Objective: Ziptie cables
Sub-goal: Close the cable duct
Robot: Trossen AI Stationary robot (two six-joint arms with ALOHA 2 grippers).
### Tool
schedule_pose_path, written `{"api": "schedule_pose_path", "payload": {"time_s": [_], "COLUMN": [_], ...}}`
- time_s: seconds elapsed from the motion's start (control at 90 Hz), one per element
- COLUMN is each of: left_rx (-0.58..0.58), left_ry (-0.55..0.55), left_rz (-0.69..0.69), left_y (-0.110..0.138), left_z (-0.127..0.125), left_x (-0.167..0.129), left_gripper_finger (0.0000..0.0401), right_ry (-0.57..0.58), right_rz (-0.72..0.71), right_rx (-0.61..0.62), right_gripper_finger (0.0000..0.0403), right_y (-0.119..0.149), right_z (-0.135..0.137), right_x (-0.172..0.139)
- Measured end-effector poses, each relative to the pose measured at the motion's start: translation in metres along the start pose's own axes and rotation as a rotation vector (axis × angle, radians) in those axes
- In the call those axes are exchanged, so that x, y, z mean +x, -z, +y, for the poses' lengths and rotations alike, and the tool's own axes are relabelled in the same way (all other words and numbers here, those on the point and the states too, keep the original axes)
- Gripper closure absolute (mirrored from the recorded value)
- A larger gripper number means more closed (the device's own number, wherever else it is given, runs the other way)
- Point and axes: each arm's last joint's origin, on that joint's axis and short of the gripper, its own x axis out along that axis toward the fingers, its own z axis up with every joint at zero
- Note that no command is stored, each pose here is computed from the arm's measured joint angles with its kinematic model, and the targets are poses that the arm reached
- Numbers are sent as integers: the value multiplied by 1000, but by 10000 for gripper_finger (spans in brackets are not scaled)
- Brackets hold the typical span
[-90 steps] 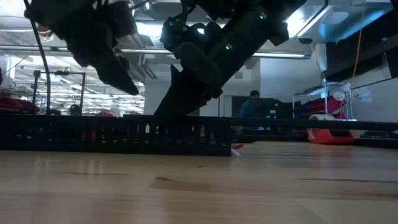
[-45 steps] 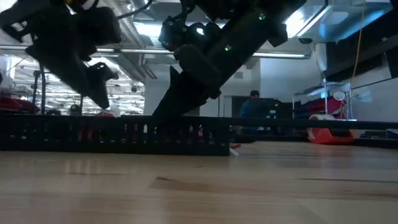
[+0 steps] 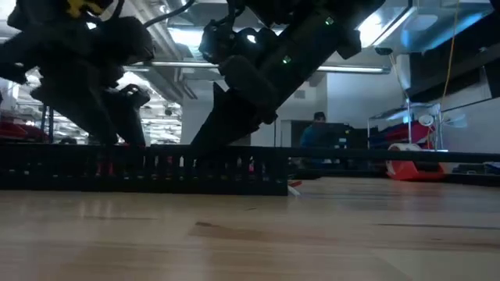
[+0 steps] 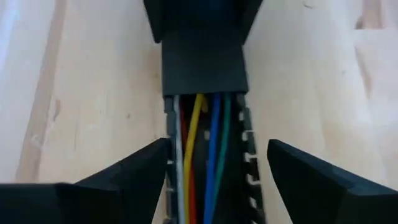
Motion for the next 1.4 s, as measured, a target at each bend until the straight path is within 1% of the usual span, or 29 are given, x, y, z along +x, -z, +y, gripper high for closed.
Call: {"api": "schedule_pose_path", "payload": {"time_s": [0.111,0.189,0.522,0.689,0.867,0.989,1.2,1.3,1.4], "left_rx": [8,13,-41,-47,-52,-61,-94,-88,-88], "left_ry": [-12,-17,-39,-31,-18,-13,-7,19,22], "left_rz": [36,37,-41,-64,-90,-107,-102,-96,-86], "left_y": [4,5,-1,-1,-3,-4,-5,-7,-8], "left_z": [-1,-4,-8,-12,-14,-14,-9,-7,-5], "left_x": [8,14,26,37,41,41,42,35,24], "left_gripper_finger": [134,145,217,228,220,208,158,138,129], "right_ry": [0,0,-25,-45,-52,-50,-22,-25,-36], "right_rz": [-14,-16,-27,-56,-37,-49,-26,-13,-12], "right_rx": [2,3,5,30,52,58,77,84,69], "right_gripper_finger": [178,178,178,178,178,178,177,178,178], "right_y": [-1,-1,-2,-4,-2,-3,-2,-1,-2], "right_z": [0,0,1,2,3,2,2,1,1], "right_x": [1,1,1,2,2,1,1,0,0]}}
